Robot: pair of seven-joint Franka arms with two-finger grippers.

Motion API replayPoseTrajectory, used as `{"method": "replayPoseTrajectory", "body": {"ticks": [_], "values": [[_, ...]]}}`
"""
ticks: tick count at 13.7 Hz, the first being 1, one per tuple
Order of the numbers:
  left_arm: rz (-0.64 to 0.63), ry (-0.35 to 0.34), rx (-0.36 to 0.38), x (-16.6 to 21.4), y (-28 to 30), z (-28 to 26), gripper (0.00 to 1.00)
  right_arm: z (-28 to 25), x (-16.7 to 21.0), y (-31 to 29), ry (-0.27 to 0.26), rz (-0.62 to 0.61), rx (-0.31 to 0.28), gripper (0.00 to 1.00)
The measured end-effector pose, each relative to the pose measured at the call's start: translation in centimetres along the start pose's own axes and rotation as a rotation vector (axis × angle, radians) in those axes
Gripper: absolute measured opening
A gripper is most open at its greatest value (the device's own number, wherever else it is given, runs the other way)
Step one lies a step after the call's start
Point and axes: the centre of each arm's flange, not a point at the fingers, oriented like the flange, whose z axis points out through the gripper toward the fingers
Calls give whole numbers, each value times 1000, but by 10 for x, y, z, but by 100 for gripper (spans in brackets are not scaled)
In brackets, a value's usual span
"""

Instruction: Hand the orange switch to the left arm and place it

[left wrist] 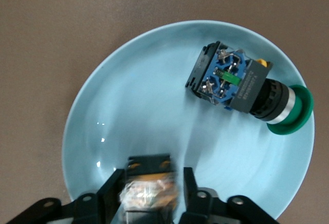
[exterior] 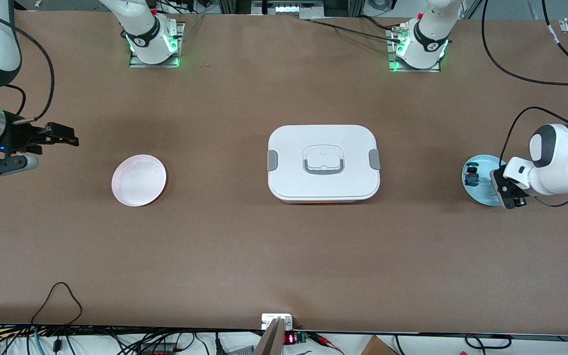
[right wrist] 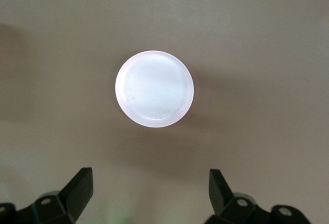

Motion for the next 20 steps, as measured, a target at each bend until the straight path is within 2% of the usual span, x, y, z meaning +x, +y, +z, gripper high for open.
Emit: {"method": "replayPoseTrajectory", "body": {"ticks": [3, 5, 7, 9, 12, 13, 16, 20], "values": [[27, 4, 12, 4, -1, -6, 90, -18, -3, 1, 5, 80, -29, 100], [36, 1, 30, 9, -3, -21, 100, -48, -8, 0, 33, 87, -43, 100], [35, -15, 44, 11, -4, -49, 100, -75, -17, 2, 64, 102, -65, 100], [-11, 0, 19, 11, -6, -91, 100, -81, -28, 10, 39, 131, -72, 100], [-129, 45, -30, 1, -9, -153, 100, -73, -25, 4, 19, 139, -77, 100], [-173, 49, -41, 5, -10, -171, 100, -69, -24, 2, 17, 141, -77, 100], [-370, 27, -113, 38, 0, -232, 100, -52, -20, 7, 55, 144, -79, 100], [-624, -15, -153, 74, 25, -304, 100, -53, -34, 2, 38, 139, -71, 100]]}}
